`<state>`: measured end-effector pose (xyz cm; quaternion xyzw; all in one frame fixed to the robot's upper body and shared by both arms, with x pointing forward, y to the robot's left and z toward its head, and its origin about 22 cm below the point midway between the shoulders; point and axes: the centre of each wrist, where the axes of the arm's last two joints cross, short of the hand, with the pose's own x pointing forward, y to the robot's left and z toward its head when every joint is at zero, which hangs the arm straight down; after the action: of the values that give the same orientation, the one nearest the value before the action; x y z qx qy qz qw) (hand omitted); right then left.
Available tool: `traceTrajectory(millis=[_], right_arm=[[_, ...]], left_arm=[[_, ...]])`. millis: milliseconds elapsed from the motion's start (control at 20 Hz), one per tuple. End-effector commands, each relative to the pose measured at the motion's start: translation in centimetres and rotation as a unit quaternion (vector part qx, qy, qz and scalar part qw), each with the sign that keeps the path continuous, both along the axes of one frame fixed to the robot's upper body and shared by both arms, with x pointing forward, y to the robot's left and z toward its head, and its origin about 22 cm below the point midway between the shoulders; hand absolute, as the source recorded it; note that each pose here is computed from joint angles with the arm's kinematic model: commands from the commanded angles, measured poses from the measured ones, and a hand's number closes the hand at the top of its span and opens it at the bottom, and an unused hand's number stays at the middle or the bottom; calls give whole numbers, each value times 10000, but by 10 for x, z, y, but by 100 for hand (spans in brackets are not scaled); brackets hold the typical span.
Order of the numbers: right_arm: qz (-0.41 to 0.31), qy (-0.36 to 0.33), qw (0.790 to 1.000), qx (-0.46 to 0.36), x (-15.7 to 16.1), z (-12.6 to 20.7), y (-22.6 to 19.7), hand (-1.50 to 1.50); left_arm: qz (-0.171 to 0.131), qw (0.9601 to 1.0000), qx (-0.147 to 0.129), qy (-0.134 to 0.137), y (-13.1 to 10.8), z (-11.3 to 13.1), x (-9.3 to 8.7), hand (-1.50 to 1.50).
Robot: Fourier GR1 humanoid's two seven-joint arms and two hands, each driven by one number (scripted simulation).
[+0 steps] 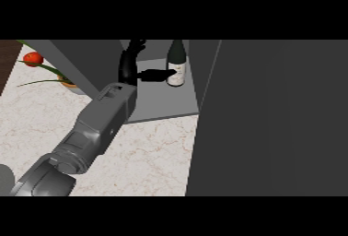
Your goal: Pick up the wine, place it into the cabinet and close the cabinet
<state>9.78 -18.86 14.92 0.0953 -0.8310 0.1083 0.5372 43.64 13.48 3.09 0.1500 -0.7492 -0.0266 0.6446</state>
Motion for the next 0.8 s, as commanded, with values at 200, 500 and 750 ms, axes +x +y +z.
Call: traceTrajectory(millis=[200, 500, 750], right_arm=[[272, 38, 9990, 353, -18, 23, -4, -150], [186, 141, 9991, 352, -21, 23, -4, -150], [95, 172, 9990, 404, -28, 26, -6, -150]], left_arm=[[-557, 9965, -484, -394, -2, 28, 12, -150], [-1258, 9820, -1240, -669, -12, 24, 8, 150], [-1629, 9710, -1583, -744, -24, 31, 9, -150]])
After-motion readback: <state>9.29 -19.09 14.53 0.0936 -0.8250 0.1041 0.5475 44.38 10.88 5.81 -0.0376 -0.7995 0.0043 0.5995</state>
